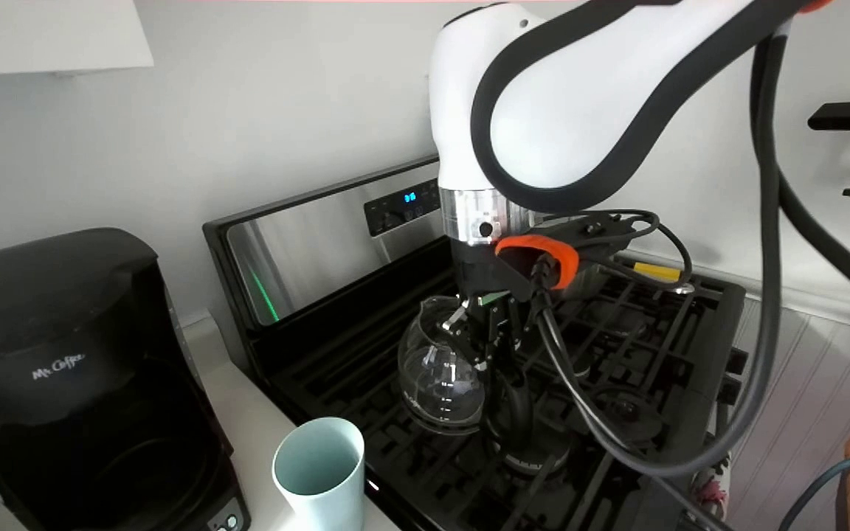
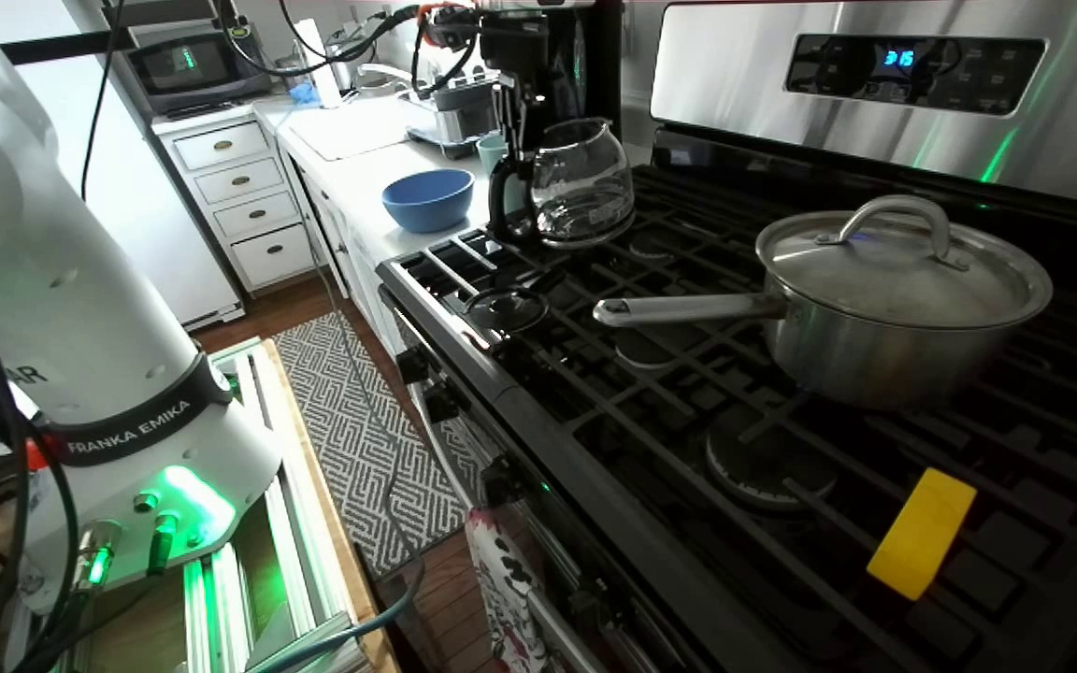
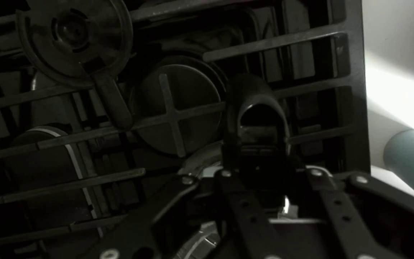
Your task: Move the kettle forward to the right
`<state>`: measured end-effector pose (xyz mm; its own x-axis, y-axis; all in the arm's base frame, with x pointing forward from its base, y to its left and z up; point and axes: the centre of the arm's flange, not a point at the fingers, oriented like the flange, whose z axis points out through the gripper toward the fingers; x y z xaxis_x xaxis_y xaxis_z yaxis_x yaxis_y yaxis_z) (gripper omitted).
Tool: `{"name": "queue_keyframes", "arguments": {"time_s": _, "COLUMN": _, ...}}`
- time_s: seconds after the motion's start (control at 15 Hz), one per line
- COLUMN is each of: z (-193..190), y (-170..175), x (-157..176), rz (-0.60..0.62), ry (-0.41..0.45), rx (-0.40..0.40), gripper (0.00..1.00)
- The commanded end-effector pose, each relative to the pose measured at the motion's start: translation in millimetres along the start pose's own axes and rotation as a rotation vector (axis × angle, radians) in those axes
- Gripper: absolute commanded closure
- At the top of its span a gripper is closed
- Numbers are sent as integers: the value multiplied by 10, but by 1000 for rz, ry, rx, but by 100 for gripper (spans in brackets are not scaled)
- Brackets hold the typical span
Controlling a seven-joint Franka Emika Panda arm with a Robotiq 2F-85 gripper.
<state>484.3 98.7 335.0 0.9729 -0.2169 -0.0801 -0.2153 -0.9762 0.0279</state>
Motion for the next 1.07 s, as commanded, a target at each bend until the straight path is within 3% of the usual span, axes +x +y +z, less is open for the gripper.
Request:
{"name": "queue_keyframes", "arguments": {"time_s": 0.0, "z": -223, "y": 71, "x": -79, "rz": 20, "ry": 18, "rx": 23, "gripper": 92}}
{"name": "queue_keyframes", "arguments": {"time_s": 0.6, "z": -440, "y": 435, "x": 111, "rz": 122, "ry": 55, "rx": 29, "gripper": 92}}
{"name": "queue_keyframes", "arguments": {"time_s": 1.0, "z": -808, "y": 909, "x": 160, "rz": 204, "ry": 41, "rx": 29, "gripper": 92}}
